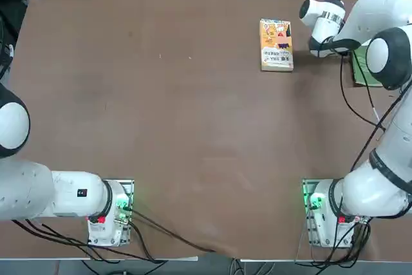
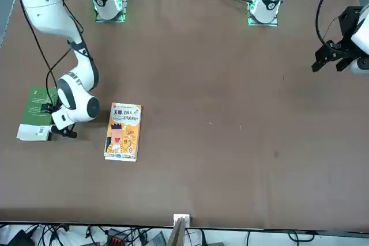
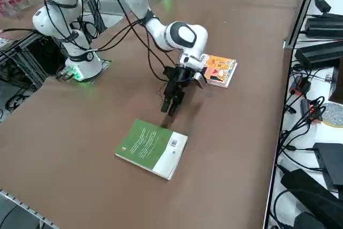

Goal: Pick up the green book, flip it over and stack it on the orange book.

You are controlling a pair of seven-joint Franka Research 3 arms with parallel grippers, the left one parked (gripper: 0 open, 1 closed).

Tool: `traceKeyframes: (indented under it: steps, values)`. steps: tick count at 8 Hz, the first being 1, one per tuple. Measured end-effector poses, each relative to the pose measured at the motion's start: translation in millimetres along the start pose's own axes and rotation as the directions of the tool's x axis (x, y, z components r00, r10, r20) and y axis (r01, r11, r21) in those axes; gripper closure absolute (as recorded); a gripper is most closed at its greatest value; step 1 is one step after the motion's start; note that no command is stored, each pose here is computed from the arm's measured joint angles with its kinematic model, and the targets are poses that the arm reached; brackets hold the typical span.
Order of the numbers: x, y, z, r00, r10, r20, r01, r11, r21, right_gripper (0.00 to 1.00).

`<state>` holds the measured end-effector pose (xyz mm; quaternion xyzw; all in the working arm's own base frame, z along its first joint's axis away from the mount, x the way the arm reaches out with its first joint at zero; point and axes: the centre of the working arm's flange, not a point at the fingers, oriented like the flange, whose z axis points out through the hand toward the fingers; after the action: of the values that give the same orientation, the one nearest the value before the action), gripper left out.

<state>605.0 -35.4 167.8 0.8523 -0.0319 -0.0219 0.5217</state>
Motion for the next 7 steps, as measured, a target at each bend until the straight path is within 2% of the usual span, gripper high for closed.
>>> traceKeyframes:
  steps: [4,7]
  values:
    - [-10.2,-28.0,23.4,0.999,-0.015,0.030,0.016,1.000,-0.016,0.16]
    - [-10.9,-23.8,45.2,0.999,-0.020,0.037,0.022,0.998,-0.053,0.19]
